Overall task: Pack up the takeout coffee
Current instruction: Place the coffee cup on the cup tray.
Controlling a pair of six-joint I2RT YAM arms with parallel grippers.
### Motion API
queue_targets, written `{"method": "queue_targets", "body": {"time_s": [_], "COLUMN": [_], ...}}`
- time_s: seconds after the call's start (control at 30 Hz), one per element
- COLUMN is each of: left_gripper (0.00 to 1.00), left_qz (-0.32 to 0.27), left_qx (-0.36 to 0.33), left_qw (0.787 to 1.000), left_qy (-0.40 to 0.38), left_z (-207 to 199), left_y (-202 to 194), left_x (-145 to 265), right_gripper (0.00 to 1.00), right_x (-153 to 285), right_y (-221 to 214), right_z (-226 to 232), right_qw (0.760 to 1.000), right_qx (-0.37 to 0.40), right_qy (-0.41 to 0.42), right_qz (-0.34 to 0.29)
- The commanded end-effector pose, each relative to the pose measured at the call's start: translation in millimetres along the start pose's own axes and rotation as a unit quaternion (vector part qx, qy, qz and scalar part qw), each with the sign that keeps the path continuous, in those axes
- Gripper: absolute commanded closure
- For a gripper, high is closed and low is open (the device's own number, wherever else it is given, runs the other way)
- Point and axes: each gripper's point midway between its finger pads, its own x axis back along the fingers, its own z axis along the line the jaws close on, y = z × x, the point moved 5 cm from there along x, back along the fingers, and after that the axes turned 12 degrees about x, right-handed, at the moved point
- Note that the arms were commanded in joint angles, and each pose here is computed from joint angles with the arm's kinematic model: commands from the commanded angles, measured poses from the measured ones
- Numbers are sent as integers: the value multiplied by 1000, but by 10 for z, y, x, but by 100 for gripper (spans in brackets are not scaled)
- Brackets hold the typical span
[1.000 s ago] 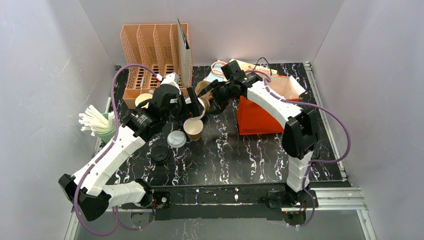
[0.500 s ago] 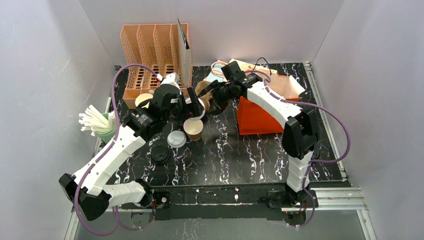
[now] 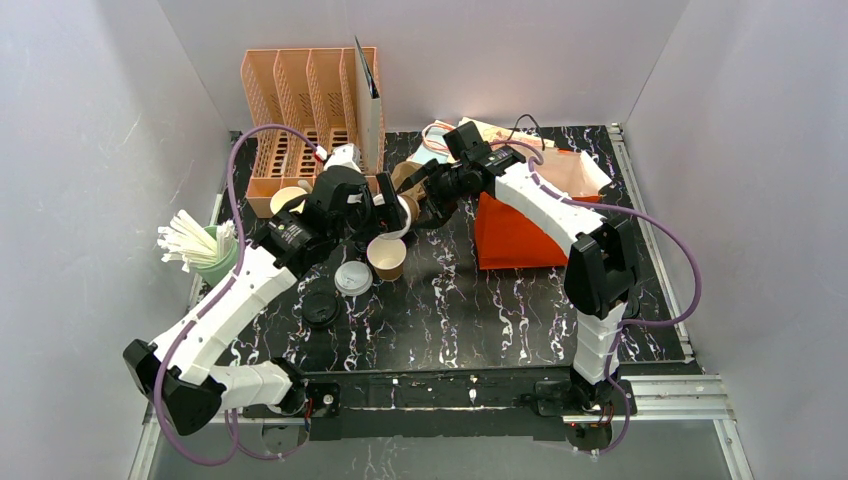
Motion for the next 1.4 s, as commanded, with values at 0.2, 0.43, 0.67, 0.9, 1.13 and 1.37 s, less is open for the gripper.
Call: {"method": "queue_targets", "body": {"time_s": [0.2, 0.43, 0.67, 0.9, 1.13, 1.37], "left_gripper": [22, 37, 39, 39, 39, 39], "left_qz": [-10, -16, -15, 22, 26, 44], "left_qx": [-6, -13, -28, -25, -26, -51], "left_qw": [1000, 999, 998, 996, 996, 998], "left_qy": [6, 24, 46, 83, 82, 19], "left_z": [-45, 22, 106, 291, 280, -22], "left_y": [65, 97, 132, 35, 110, 164], "left_x": [-20, 60, 221, 489, 730, 604], "right_gripper": [36, 26, 2, 2, 2, 11], "right_x": [197, 204, 231, 345, 617, 1133], "right_y": [-141, -138, -103, -17, 24, 232], "right_z": [77, 108, 155, 358, 855, 769], "right_qw": [1000, 1000, 1000, 998, 981, 892], "right_qx": [-12, -9, -3, 51, 161, 358], "right_qy": [11, 16, 14, 13, 53, -35], "right_qz": [8, 7, -9, -42, -97, -273]}}
